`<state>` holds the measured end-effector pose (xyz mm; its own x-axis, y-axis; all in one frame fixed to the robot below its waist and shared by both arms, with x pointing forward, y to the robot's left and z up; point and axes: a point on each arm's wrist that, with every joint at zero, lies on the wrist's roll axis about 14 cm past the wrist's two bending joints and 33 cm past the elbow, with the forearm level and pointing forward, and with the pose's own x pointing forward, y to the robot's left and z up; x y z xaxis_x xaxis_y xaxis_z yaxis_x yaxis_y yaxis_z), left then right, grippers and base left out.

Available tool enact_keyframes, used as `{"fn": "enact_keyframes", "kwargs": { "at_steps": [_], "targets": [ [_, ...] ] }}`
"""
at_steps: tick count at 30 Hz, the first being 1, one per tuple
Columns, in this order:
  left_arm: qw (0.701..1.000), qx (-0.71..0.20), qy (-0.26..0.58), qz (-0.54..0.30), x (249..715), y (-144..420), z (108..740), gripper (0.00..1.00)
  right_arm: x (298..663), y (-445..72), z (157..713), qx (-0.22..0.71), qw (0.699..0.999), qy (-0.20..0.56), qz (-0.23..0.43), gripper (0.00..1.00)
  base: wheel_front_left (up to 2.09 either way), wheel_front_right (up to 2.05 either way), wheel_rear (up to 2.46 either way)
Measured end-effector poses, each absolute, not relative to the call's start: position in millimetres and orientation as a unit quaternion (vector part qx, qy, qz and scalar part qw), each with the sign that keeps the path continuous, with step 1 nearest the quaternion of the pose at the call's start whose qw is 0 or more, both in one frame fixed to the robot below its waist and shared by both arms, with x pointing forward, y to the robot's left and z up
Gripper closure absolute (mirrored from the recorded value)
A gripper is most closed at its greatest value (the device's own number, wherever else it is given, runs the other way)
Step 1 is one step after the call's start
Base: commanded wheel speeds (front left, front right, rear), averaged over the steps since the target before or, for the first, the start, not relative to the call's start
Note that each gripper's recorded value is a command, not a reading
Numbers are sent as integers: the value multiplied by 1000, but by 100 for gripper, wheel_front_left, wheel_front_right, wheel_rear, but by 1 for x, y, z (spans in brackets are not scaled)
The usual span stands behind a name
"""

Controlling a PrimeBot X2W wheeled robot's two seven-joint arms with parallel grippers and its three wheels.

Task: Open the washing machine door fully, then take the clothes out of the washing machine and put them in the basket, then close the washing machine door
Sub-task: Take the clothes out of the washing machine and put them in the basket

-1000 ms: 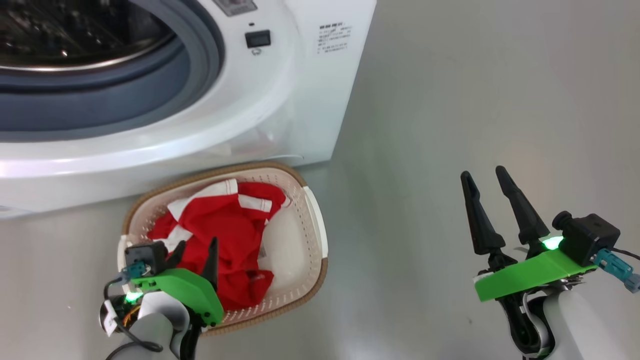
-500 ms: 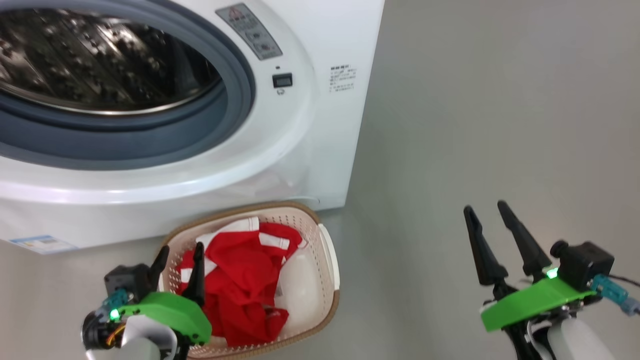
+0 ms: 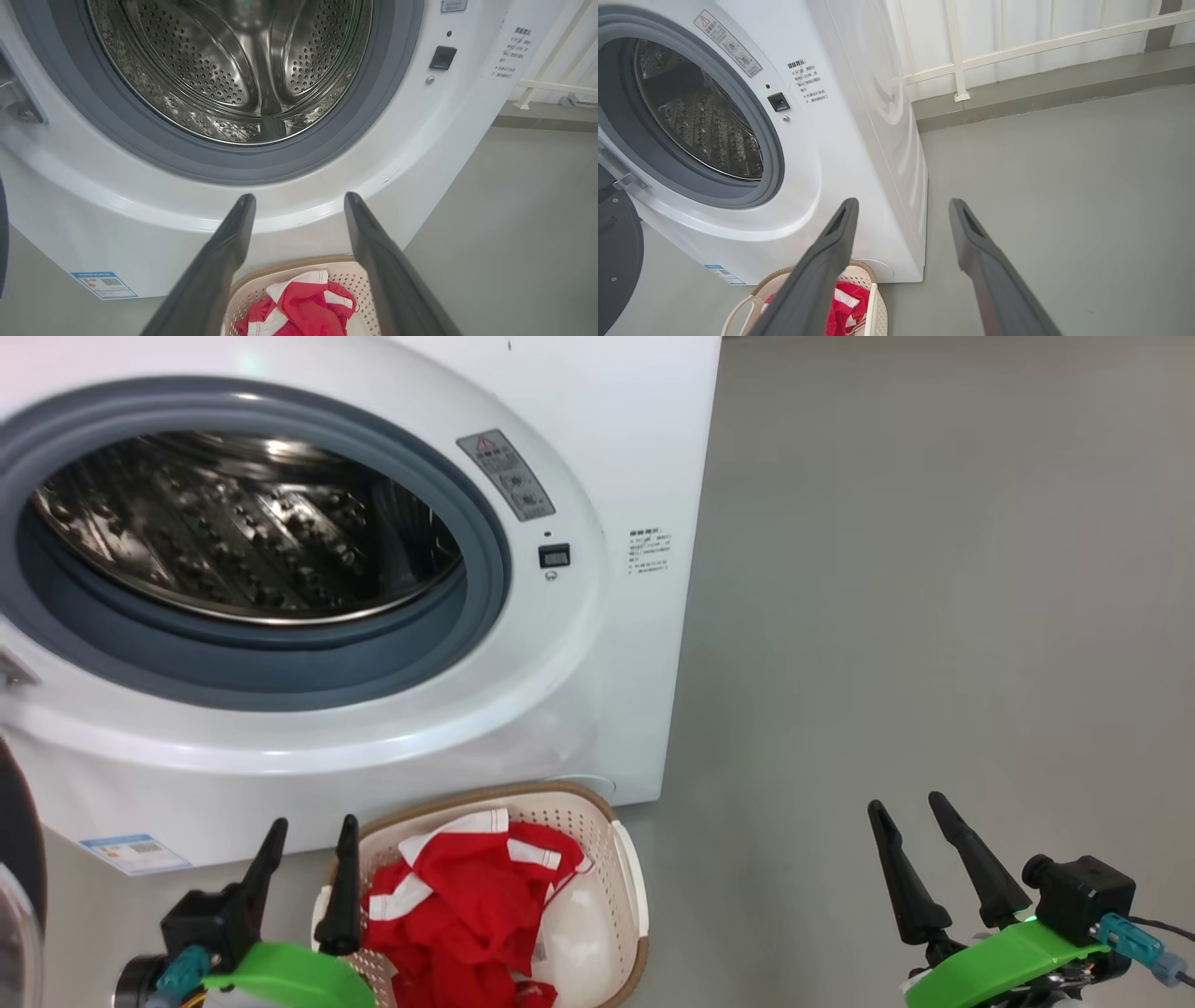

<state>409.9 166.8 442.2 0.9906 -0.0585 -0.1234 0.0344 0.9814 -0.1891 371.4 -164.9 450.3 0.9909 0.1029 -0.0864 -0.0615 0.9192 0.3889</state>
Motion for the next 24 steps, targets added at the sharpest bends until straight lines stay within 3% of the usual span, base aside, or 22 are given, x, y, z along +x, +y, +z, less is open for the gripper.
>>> {"fn": "enact_keyframes", "kwargs": {
  "at_steps": [10,24],
  "targets": [
    [996,-89,20,-19,389,174,468,0,359,-174,455,193,980,44,32,0,0,0,0],
    [996,-82,21,-5,354,183,466,0,342,-183,452,193,980,47,19,0,0,0,0]
  ]
}}
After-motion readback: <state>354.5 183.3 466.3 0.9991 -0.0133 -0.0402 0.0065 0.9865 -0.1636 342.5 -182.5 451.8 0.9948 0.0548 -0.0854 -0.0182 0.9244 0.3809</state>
